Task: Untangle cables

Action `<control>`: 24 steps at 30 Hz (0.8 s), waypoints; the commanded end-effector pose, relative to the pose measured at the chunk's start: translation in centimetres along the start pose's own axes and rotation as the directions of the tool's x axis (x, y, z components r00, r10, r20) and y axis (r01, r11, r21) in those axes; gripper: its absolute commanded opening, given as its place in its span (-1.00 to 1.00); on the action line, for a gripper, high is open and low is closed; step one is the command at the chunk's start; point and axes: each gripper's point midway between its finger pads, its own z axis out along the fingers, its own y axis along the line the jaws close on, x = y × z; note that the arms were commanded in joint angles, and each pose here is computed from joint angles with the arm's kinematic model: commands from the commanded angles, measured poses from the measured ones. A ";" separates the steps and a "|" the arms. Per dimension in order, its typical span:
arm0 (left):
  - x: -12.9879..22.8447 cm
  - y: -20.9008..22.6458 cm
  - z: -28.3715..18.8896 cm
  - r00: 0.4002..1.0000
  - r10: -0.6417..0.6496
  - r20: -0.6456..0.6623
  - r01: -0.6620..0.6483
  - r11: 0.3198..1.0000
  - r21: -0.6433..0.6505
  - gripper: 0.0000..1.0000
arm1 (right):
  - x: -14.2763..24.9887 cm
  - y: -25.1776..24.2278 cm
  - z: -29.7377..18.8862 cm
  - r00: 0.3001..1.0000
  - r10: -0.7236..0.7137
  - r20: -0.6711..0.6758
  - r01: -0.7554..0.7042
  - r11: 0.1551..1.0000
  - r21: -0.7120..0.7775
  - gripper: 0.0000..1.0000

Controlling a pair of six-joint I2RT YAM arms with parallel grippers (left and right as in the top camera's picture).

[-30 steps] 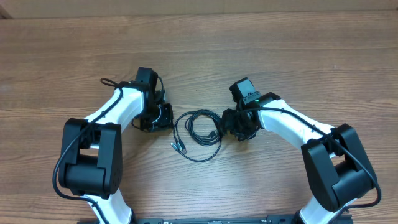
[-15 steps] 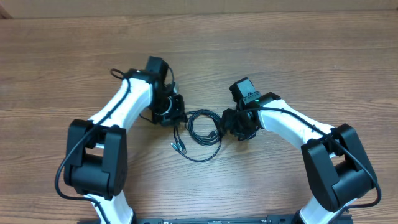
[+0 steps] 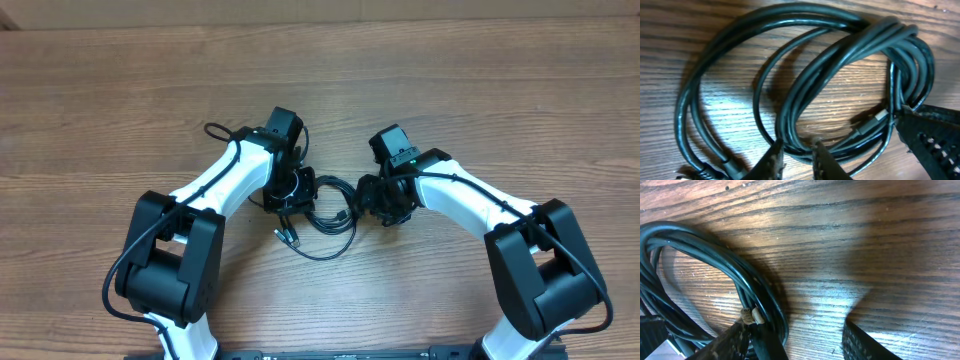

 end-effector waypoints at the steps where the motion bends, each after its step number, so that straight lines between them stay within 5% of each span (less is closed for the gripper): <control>1: 0.4 0.9 0.4 1.000 -0.020 0.000 0.020 0.999 -0.043 -0.48 | 0.1 -0.3 0.1 1.000 -0.002 -0.001 0.002 1.000 0.005 0.15; 24: 0.2 2.4 0.3 0.999 -0.028 0.024 0.031 0.992 -0.120 -0.63 | 0.1 -0.3 0.1 1.000 -0.002 -0.001 0.002 1.000 0.005 0.15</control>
